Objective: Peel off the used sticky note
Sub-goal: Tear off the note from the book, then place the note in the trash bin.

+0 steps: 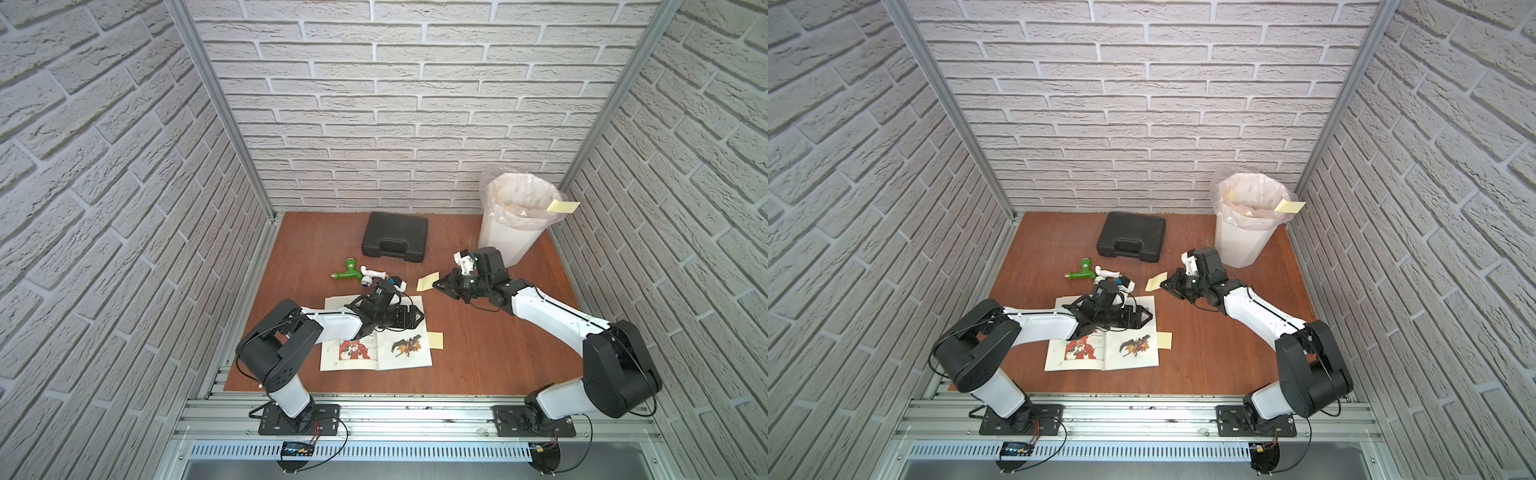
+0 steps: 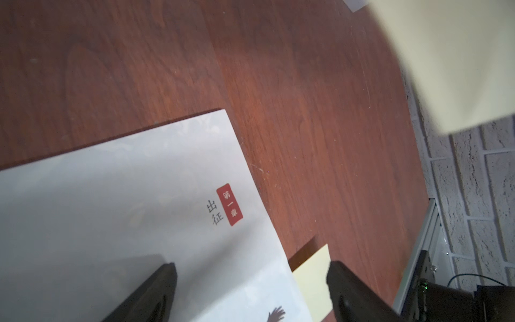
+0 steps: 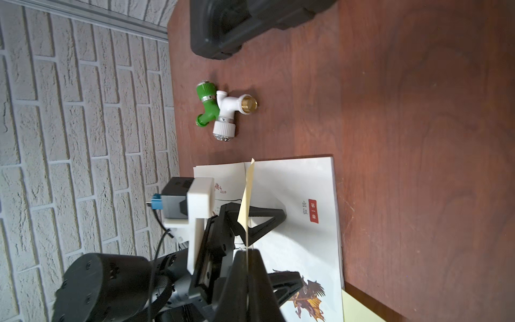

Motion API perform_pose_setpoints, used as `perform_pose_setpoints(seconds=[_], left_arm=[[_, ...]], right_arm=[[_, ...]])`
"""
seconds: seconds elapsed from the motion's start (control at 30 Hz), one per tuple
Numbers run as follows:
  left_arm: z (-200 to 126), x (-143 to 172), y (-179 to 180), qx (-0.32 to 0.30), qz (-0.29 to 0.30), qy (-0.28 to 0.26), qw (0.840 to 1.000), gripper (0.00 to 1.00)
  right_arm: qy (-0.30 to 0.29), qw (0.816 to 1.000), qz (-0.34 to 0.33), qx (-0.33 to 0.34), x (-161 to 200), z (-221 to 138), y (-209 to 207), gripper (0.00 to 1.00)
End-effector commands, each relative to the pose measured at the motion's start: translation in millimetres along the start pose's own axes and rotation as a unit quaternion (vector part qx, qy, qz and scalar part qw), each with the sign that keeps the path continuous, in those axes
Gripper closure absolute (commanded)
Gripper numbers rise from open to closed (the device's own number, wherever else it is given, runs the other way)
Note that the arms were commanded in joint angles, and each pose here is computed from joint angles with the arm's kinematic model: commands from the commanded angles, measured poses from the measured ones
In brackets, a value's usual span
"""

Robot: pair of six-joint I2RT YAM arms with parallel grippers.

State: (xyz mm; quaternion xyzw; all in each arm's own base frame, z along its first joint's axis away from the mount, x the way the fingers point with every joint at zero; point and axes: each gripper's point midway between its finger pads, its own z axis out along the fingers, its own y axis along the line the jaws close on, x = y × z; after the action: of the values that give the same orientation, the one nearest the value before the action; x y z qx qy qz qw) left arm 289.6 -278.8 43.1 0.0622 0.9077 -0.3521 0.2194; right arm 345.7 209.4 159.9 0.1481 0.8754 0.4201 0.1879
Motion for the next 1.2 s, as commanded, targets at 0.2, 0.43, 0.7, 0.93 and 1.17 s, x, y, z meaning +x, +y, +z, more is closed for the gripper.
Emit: perform_pose_setpoints(seconds=[0.2, 0.43, 0.7, 0.93, 1.17], left_arm=[[-1.1, 18.1, 8.9, -0.015, -0.007, 0.026, 1.0, 0.04], [-4.4, 15.3, 2.5, -0.009, 0.002, 0.023, 1.0, 0.02], [-12.2, 8.5, -7.6, 0.002, 0.011, 0.012, 1.0, 0.02], [-20.0, 4.6, -12.3, 0.004, 0.014, 0.003, 1.0, 0.02], [-29.9, 0.5, -18.4, 0.008, 0.019, -0.008, 1.0, 0.02]], right_arm=[[-0.113, 0.99, -0.079, -0.006, -61.1, -87.8, 59.6, 0.97], [-0.213, 0.972, -0.091, -0.03, -120.7, -163.3, 95.3, 0.97], [-0.3, 0.951, -0.079, -0.011, -190.8, -227.1, 96.3, 0.97], [-0.33, 0.944, -0.005, 0.002, -254.0, -247.1, 49.1, 0.96], [-0.323, 0.945, 0.023, 0.052, -293.0, -244.2, 8.7, 0.9]])
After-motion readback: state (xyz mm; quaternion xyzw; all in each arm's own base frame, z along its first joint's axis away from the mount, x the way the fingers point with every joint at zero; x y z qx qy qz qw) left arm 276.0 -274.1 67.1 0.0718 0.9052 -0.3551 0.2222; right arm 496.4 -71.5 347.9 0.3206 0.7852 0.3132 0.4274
